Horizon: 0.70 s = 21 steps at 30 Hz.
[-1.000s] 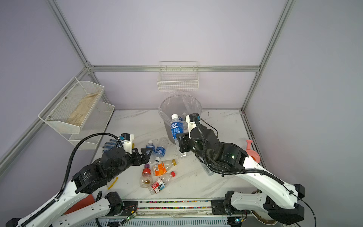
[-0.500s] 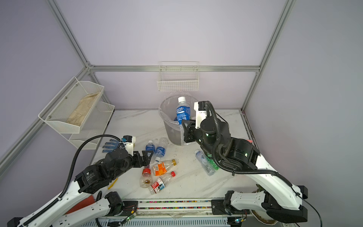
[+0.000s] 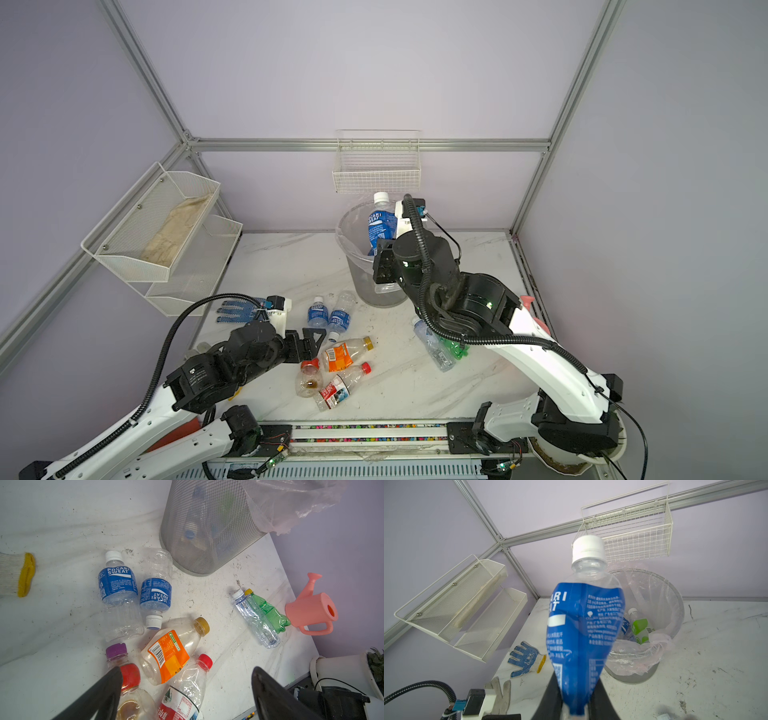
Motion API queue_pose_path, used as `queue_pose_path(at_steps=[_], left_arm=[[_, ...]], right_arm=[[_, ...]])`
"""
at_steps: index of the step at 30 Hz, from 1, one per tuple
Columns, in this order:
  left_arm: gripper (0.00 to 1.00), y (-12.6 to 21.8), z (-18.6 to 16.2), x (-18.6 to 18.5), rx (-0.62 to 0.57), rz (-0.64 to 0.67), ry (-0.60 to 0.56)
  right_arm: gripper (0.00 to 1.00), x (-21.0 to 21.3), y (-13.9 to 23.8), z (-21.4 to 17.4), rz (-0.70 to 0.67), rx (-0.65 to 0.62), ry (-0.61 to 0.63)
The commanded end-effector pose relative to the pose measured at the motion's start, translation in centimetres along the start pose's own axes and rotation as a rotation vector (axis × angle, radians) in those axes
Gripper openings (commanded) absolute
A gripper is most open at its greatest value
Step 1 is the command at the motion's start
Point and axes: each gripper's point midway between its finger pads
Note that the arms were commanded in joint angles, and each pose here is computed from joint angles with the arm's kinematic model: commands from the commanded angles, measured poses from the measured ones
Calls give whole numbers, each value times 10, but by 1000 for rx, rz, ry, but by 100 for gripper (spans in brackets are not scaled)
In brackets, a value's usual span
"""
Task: Throw the plastic bottles in the bin
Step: 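Lift the blue-label water bottle with the right gripper and carry it over the bin, then open the right gripper to drop the blue-label bottle into the bin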
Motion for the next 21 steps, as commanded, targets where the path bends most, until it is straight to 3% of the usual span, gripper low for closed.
queue_pose_path(at_steps=[1,10,14,15,16,17,18,19,21], left_arm=[[94,-7,-19,6,52,-7,17],[94,-11,-35,7,96,-10,6],[94,-11,-36,4,102,-11,-4],[94,-10,-36,3,105,-14,-8],[94,-10,-36,2,106,-14,-9],[94,-10,-37,1,108,-16,-12],[94,-9,-37,0,109,-15,-15],[94,-9,-38,0,113,-15,-22],[94,-10,-41,-1,124,-10,-38]], right_arm=[[0,-9,-4,18,-32,-31,2],[0,-33,-79,52,-37,-6,-6],[3,-49,-139,45,-33,68,-11],[11,-57,-156,37,-38,105,-15],[28,-61,-168,30,-44,137,-10],[59,-66,-180,21,-60,172,-3],[82,-70,-183,17,-82,191,2],[93,-74,-183,15,-104,201,4],[98,-76,-179,18,-118,191,3]])
Point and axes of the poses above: each gripper's point midway between its finger pads, its own y axis back along the fingers, its own x axis along the line the jaws close on, z = x × y, and after that the axes turned 5 degrees about y, right-handed
